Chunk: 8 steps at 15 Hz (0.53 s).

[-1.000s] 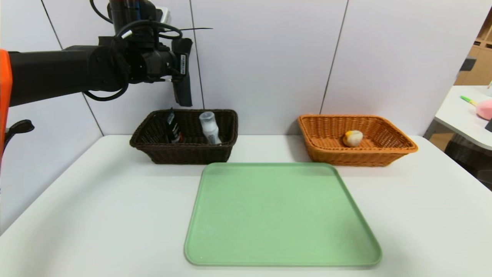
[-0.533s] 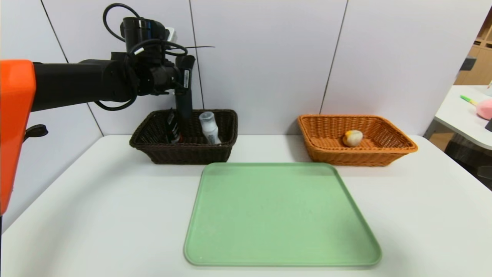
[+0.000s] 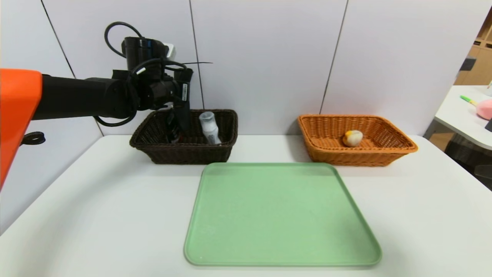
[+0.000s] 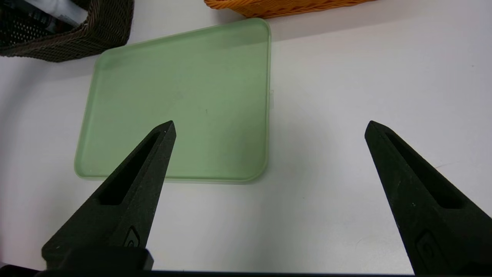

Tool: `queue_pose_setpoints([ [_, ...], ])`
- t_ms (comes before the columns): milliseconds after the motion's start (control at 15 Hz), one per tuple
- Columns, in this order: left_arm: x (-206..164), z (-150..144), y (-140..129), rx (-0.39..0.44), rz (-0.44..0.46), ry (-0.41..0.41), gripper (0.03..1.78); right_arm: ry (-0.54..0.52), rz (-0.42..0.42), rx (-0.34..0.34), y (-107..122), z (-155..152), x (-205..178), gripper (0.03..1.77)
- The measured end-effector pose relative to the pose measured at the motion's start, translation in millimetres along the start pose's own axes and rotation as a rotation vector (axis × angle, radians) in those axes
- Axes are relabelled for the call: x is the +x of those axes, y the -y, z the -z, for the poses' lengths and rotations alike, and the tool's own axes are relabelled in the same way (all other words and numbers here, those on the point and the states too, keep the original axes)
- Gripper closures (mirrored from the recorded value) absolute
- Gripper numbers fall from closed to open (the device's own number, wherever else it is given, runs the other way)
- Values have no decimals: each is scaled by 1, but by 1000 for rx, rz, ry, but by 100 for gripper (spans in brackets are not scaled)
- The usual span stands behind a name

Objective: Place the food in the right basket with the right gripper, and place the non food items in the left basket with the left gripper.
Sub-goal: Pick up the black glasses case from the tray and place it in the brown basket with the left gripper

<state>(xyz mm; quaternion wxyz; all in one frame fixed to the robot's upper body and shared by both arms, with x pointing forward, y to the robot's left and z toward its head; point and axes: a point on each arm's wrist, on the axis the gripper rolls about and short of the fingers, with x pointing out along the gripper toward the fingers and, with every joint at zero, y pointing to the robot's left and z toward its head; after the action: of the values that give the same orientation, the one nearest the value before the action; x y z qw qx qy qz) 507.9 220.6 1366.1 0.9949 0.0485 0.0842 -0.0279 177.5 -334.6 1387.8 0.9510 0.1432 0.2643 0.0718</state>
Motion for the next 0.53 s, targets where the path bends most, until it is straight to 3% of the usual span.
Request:
queue_pose_setpoints([
  [267,3,11,2,-22,-2,36,150,-4,0,0,0,0,1,10],
  [533,2,19,7,-43,-23,17,150,-12,1,2,1,-1,4,10],
])
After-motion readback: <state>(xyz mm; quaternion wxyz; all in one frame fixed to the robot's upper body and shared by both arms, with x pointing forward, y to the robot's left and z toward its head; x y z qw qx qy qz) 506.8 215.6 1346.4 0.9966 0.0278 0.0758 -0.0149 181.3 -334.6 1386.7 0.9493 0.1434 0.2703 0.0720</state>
